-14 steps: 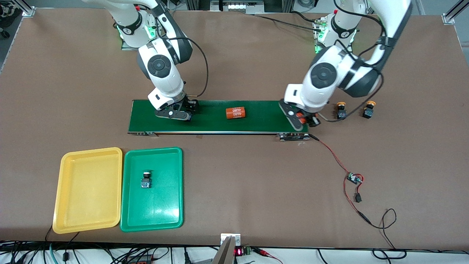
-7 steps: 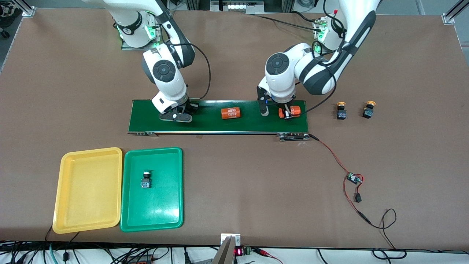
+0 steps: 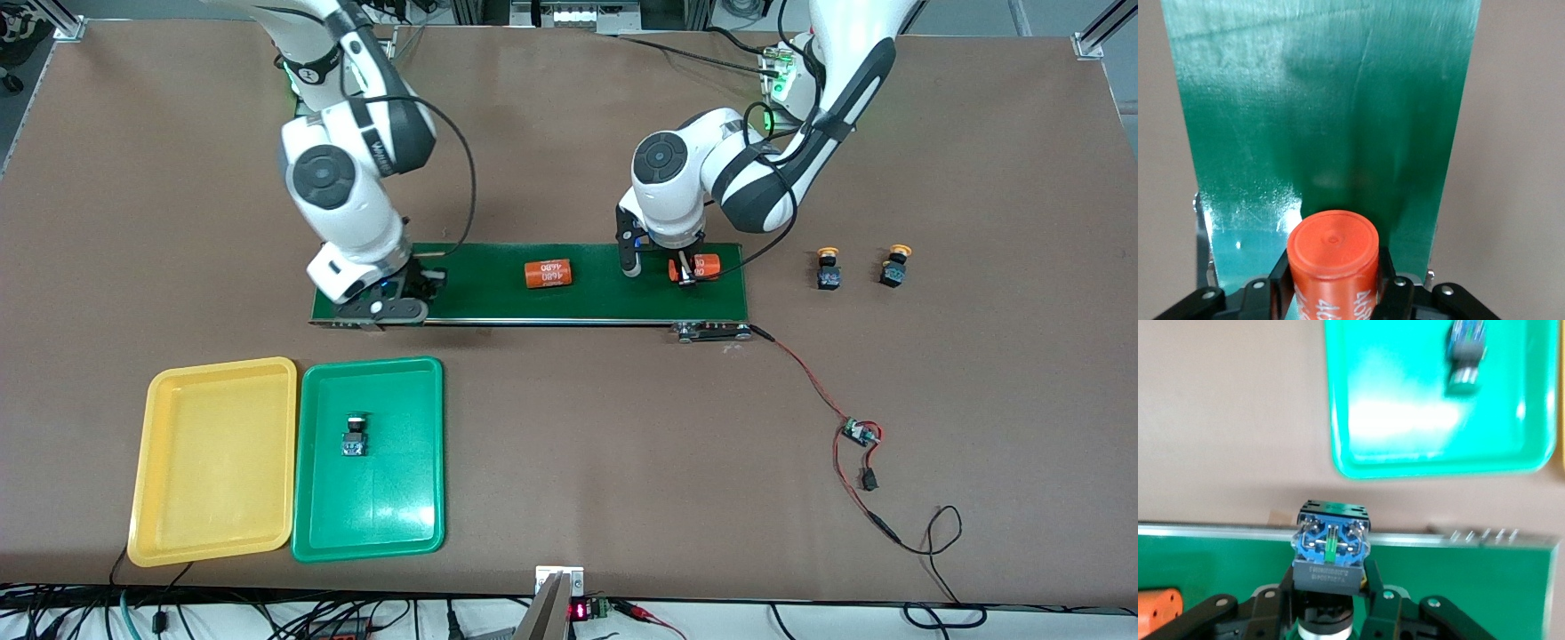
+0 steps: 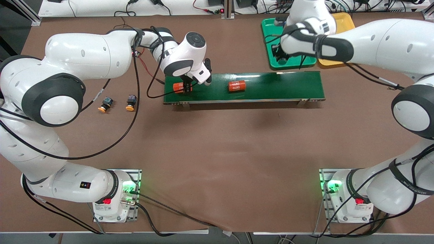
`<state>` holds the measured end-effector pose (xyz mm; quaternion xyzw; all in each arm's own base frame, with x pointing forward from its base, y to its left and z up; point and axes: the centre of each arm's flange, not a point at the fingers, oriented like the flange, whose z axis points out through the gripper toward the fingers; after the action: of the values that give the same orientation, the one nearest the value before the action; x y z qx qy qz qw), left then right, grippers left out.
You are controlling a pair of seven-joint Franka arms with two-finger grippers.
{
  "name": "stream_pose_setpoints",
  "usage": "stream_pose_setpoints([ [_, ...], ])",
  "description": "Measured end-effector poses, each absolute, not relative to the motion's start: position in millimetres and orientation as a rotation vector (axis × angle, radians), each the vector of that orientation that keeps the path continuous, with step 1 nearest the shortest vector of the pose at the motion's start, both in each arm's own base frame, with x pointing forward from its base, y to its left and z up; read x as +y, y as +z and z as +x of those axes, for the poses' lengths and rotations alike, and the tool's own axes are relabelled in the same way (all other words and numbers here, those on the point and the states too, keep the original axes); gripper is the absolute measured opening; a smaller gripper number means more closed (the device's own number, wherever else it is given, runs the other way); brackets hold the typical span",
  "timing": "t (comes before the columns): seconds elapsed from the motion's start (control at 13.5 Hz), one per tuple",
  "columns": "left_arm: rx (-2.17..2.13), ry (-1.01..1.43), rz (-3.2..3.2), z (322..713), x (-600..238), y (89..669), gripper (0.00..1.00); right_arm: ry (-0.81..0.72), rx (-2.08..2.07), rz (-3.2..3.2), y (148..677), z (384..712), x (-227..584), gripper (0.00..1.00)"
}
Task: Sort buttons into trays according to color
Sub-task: 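Place the button in the green tray with the right gripper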
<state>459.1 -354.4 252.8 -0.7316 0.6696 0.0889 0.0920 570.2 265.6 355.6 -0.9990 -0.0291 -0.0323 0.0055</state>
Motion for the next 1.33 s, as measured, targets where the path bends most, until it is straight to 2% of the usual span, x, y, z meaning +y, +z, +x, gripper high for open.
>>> stream_pose_setpoints([
  [0.15, 1.982, 0.243, -2.176, 463, -355, 258, 0.77, -0.136, -0.187, -3.13, 353, 603, 247, 0.4],
  [0.3, 1.939, 0.188, -2.196, 478, -348, 278, 0.96, -0.118, -0.219, -3.152, 322, 632, 237, 0.4],
  [0.37, 1.891, 0.149, -2.218, 493, -336, 294, 1.0, -0.1, -0.221, -3.165, 302, 644, 232, 0.4],
  [0.67, 1.626, 0.076, -2.34, 560, -232, 345, 1.0, -0.174, -0.21, -3.178, 247, 685, 204, 0.4],
  [0.89, 1.406, 0.076, -2.621, 581, -163, 356, 1.0, -0.23, -0.21, -3.176, 225, 697, 191, 0.4],
  [1.19, 0.982, 0.131, -2.986, 591, -38, 337, 1.0, -0.224, -0.226, -3.176, 197, 694, 195, 0.41],
  [1.33, 0.732, 0.199, -3.065, 579, -11, 318, 1.0, -0.225, -0.233, -3.175, 185, 693, 197, 0.58],
])
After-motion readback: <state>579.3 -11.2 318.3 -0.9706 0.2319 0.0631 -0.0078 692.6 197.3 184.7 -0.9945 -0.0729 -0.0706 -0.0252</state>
